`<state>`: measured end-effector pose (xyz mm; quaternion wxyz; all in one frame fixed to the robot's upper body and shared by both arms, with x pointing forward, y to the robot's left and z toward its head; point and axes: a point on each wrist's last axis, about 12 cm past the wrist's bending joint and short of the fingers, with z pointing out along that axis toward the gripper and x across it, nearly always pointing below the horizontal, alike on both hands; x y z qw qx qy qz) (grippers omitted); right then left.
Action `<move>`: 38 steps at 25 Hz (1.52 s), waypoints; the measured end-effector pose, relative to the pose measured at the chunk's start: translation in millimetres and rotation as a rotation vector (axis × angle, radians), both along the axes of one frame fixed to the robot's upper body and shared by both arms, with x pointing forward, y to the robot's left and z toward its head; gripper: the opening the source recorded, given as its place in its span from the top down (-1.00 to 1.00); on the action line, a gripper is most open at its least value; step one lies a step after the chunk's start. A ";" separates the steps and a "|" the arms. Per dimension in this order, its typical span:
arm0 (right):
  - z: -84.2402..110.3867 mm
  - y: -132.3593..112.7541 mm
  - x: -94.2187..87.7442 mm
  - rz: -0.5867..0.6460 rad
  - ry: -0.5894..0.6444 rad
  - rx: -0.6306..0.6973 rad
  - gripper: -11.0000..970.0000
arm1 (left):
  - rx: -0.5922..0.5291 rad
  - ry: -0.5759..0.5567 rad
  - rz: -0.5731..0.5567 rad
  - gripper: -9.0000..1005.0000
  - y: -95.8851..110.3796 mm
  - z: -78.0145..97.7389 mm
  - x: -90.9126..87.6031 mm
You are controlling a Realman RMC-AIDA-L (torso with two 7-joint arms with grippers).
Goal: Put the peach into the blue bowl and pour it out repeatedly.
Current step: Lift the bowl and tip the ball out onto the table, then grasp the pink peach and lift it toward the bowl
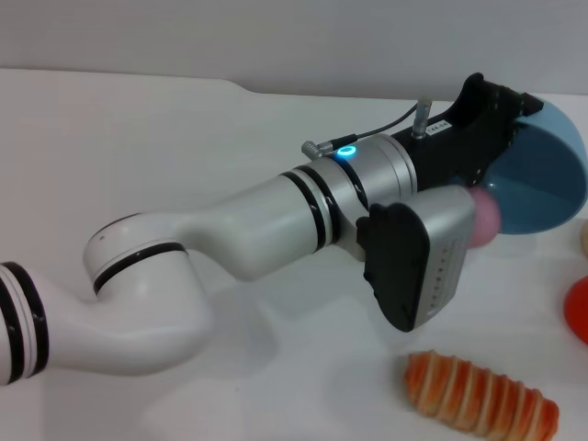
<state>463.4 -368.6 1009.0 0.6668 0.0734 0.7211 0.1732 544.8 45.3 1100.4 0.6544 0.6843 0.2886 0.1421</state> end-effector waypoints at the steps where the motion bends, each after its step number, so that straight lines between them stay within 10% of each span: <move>1: -0.2 0.3 0.0 0.000 0.000 -0.003 -0.53 | 0.001 -0.006 -0.002 0.98 0.4 -0.6 -0.6; 10: -4.5 5.4 -0.2 -0.008 0.015 0.029 -0.53 | -0.191 0.154 0.141 0.98 7.0 8.2 13.9; 22: 25.1 -1.4 34.7 0.354 0.383 0.208 -0.52 | -0.689 0.935 0.598 0.98 59.6 16.2 79.2; 28: 46.4 45.3 72.6 0.646 0.640 0.101 -0.52 | -0.793 1.163 0.670 0.98 81.6 11.3 92.4; 38: 37.5 129.6 103.3 0.888 0.801 -0.061 -0.52 | -0.788 1.216 0.712 0.98 85.5 -2.7 88.5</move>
